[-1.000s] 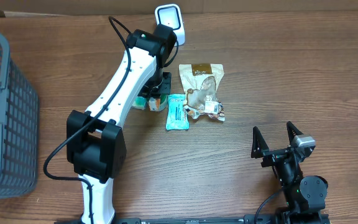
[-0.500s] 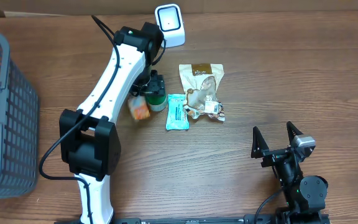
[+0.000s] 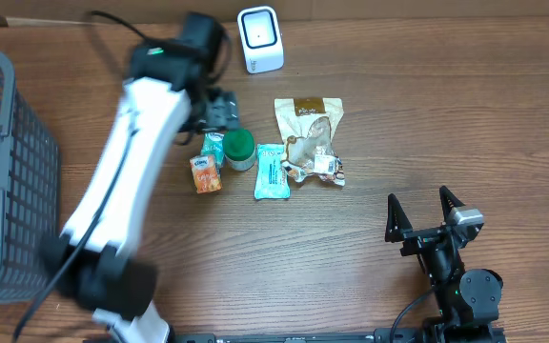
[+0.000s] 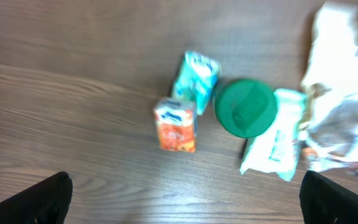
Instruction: Scan the item barcode
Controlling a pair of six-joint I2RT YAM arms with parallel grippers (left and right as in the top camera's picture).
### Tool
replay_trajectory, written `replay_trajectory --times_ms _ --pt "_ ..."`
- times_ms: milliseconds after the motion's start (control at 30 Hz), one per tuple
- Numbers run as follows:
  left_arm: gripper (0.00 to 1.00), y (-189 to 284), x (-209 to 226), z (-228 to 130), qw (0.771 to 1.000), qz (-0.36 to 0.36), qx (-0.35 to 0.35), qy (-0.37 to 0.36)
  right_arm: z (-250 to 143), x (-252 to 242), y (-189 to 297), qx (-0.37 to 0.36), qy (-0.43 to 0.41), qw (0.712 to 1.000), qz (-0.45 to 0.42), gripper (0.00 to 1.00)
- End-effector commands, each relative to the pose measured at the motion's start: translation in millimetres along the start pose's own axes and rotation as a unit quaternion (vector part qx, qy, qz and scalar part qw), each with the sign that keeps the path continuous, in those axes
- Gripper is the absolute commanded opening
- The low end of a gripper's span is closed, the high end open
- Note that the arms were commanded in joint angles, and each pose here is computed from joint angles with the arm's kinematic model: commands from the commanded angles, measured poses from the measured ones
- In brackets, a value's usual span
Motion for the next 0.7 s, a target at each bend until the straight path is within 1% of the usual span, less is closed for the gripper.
replay_trajectory --times_ms 0,33,67,133,233,267,300,367,467,533,567,667 --pt "1.0 66 40 -6 0.995 -0.078 -0.067 -0.006 -2 -2 0 -0.002 -0.001 1.0 -0.006 1.0" --pt "1.0 81 55 -9 0.99 -0.115 -0.077 -0.022 -2 -2 0 -0.002 -0.001 1.0 -0.006 1.0" --pt "1.0 90 68 -10 0.987 -0.133 -0.087 -0.035 -2 -2 0 -0.002 -0.001 1.0 -0.006 1.0" --pt "1.0 99 90 -12 0.986 -0.127 -0.103 -0.035 -2 -2 0 -0.002 -0.001 1.0 -0.006 1.0" --pt "1.0 104 120 -17 0.989 -0.104 -0.102 0.002 -2 -2 0 -0.002 -0.001 1.0 -0.006 1.0" --pt "0.95 106 132 -20 0.99 -0.098 -0.095 0.024 -2 -2 0 -0.002 -0.001 1.0 -0.006 1.0" --pt "0.94 107 139 -22 0.99 -0.101 -0.093 0.037 -2 -2 0 -0.002 -0.001 1.0 -0.006 1.0" --pt "0.94 109 152 -22 0.988 -0.105 -0.098 0.061 -2 -2 0 -0.002 -0.001 1.0 -0.006 1.0" --pt "0.95 110 175 -20 0.983 -0.09 -0.109 0.117 -2 -2 0 -0.002 -0.001 1.0 -0.006 1.0" --pt "0.95 110 189 -21 0.976 -0.082 -0.106 0.17 -2 -2 0 -0.002 -0.001 1.0 -0.006 1.0" --pt "1.0 110 196 -22 0.973 -0.078 -0.105 0.192 -2 -2 0 -0.002 -0.001 1.0 -0.006 1.0" --pt "1.0 109 201 -22 0.972 -0.062 -0.106 0.199 -2 -2 0 -0.002 -0.001 1.0 -0.006 1.0"
Point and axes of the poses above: each gripper's point midway between its finger pads, its own y axis back along the fingers, its own x axis along the line the jaws close on, z = x × y, the point moved 10 cm from there along y, back along the fingers, and after that the axes turned 4 degrees about y, right-handed, at the moved point
